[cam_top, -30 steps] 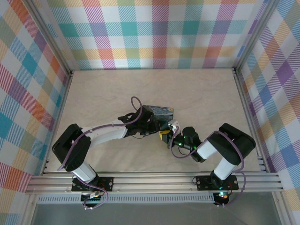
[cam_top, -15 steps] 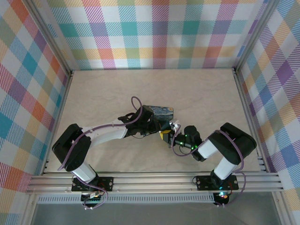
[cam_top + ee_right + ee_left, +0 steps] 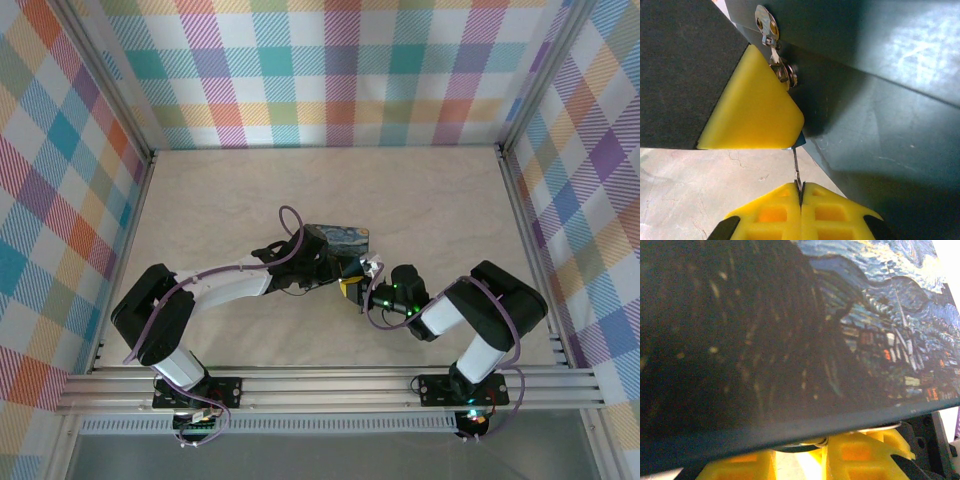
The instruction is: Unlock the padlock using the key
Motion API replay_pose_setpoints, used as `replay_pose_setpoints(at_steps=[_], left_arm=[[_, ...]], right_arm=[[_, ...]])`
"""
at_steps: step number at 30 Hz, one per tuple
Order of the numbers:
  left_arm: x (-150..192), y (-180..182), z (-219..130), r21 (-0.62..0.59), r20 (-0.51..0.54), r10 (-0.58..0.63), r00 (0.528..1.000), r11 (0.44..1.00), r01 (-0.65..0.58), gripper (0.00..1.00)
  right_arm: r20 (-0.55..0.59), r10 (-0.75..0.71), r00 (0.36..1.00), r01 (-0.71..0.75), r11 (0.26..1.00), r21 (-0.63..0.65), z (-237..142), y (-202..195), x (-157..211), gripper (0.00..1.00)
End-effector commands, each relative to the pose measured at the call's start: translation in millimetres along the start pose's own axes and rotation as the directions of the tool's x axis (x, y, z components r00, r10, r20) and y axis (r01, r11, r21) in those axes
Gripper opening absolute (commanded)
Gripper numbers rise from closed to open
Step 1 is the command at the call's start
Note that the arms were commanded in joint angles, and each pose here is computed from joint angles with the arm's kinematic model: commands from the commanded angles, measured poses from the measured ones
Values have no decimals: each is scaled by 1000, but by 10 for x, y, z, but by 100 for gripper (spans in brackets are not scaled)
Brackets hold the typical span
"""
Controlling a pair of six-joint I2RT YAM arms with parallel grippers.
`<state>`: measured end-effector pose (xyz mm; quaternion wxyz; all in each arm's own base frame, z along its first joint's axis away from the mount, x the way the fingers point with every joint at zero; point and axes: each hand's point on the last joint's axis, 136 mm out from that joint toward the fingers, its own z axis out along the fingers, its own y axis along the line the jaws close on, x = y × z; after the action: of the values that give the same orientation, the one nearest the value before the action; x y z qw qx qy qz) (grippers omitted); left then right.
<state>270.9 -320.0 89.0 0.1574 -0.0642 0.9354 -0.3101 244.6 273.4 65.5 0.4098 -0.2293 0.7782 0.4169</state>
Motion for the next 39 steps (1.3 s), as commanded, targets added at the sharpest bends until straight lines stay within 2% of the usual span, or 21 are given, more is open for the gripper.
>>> replay_pose_setpoints(at_steps=[1,7,24,30,39], left_arm=[[186,-1,55,15,-77,6,997,1000,-5,20],[175,-20,22,20,-72,9,997,1000,-8,20],[139,-73,-44,32,-59,9,998,999,-7,20],[47,-112,-93,39,-19,-9,1000,999,10,20],[-16,-121,-125,46,-22,-23,999,999,24,20]], right_arm=[[153,-85,985,89,996,-15,17,129,-527,0],[138,-135,981,125,989,75,-60,2,-478,0],[74,-103,992,104,995,-1,16,48,-330,0],[72,-84,994,81,996,38,-23,-28,-232,0],[38,-50,998,47,996,69,-79,-103,-66,0]])
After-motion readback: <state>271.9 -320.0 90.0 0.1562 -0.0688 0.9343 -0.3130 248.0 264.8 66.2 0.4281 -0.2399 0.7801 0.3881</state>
